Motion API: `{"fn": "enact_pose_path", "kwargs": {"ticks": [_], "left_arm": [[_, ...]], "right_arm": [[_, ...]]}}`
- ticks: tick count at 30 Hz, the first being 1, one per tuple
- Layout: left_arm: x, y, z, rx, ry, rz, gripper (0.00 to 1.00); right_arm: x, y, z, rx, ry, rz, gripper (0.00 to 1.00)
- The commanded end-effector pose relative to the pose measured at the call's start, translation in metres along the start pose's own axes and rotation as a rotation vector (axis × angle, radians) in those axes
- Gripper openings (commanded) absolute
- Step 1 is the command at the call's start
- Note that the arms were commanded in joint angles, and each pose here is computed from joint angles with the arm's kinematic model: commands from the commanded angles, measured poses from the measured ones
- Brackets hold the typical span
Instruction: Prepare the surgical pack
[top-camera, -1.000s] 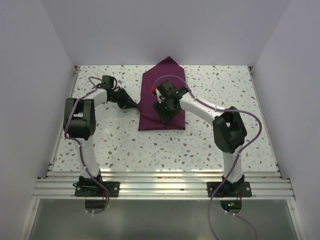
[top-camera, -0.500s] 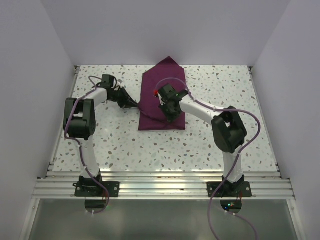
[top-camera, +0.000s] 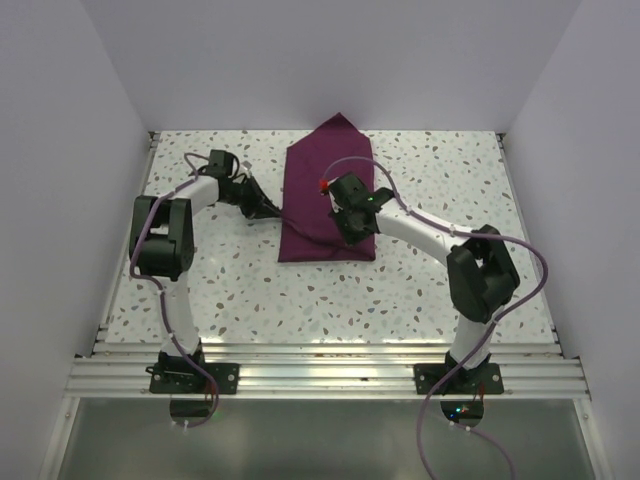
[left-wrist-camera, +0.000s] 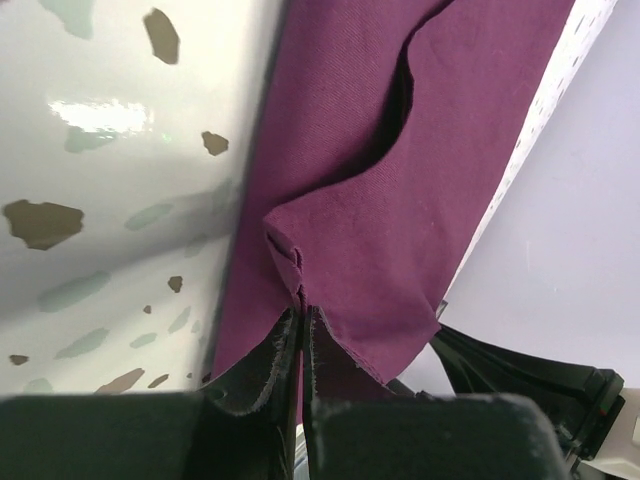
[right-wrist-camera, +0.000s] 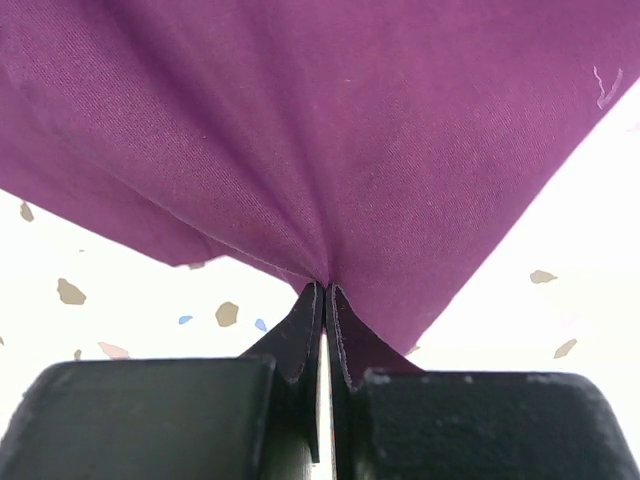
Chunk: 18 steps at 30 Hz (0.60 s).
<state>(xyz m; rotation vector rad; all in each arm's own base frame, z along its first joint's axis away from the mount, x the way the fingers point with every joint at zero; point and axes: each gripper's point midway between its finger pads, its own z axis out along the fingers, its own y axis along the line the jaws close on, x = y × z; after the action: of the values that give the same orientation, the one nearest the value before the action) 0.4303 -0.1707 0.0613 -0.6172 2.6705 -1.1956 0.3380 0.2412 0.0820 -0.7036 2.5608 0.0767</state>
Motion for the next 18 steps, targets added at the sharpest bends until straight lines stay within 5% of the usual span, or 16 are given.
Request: {"fn": "enact_pose_path", "kwargs": {"ticks": [1, 6, 9, 13, 18], "left_arm": [[0.001, -0.023, -0.009, 0.046, -0.004, 0.069, 0.05], [0.004, -0.02, -0.007, 0.035, -0.001, 0.069, 0.05], [0.004, -0.011, -0.005, 0.005, -0.007, 0.062, 0.06], [0.001, -0.005, -0.007, -0.034, -0.015, 0.059, 0.09], [-0.002, -0.009, -0.027, -0.099, -0.088, 0.096, 0.28]], "right_arm": [[0.012, -0.018, -0.014, 0.066, 0.005, 0.038, 0.0], [0.028, -0.01, -0.011, 0.015, 0.03, 0.065, 0.01], [0.034, 0.002, -0.007, -0.041, 0.054, 0.073, 0.23], [0.024, 0.009, -0.013, -0.098, 0.033, 0.09, 0.4], [0.001, 0.004, -0.027, -0.195, -0.015, 0.209, 0.44]]}}
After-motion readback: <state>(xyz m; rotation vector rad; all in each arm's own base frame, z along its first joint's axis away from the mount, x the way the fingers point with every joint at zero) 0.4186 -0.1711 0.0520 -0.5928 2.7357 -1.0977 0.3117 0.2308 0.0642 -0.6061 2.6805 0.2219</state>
